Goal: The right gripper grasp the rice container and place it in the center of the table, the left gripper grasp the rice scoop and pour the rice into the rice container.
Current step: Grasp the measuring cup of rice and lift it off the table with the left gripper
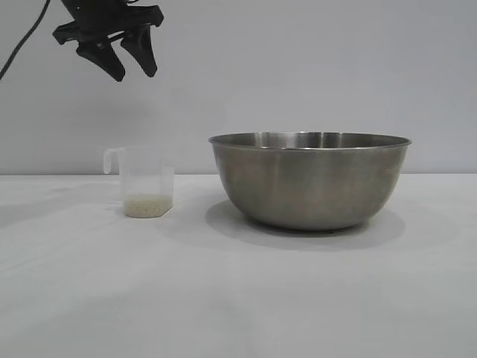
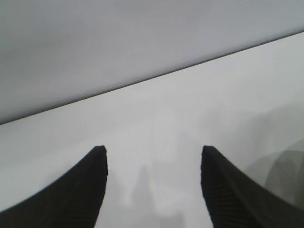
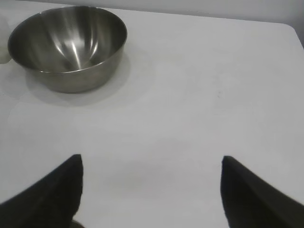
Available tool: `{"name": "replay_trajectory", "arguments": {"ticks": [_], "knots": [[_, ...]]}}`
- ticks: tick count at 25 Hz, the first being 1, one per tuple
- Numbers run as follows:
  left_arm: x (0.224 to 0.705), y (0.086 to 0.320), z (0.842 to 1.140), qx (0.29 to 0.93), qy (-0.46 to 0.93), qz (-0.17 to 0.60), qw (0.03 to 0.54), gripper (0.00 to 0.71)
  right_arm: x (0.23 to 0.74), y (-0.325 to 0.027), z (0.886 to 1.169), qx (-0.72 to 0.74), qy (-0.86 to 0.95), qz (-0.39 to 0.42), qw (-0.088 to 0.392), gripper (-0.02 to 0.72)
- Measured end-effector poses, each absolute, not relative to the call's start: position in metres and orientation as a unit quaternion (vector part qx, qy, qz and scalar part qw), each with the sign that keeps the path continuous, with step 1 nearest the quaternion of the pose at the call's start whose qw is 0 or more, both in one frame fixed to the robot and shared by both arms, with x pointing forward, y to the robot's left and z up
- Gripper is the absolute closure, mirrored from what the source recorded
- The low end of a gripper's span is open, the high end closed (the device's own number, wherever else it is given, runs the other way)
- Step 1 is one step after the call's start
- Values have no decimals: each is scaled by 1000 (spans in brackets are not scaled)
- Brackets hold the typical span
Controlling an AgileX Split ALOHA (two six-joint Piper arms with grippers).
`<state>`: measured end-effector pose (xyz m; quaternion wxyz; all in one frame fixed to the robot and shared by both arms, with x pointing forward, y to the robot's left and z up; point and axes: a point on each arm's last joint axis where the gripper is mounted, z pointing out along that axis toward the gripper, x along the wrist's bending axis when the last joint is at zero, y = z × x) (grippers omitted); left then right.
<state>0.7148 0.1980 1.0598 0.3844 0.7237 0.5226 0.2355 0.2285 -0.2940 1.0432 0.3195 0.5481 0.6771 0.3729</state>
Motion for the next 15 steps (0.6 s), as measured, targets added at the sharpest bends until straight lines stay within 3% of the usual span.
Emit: {"name": "replay_trajectory", "arguments": {"ticks": [8,15], "knots": [[713,191,1071,675,555,194,446,329,228,-294,1043,548,677,373,319,158],[711,182,1075,620,597,107,498,329,228,-294,1043,548,677,373,319,158]]}}
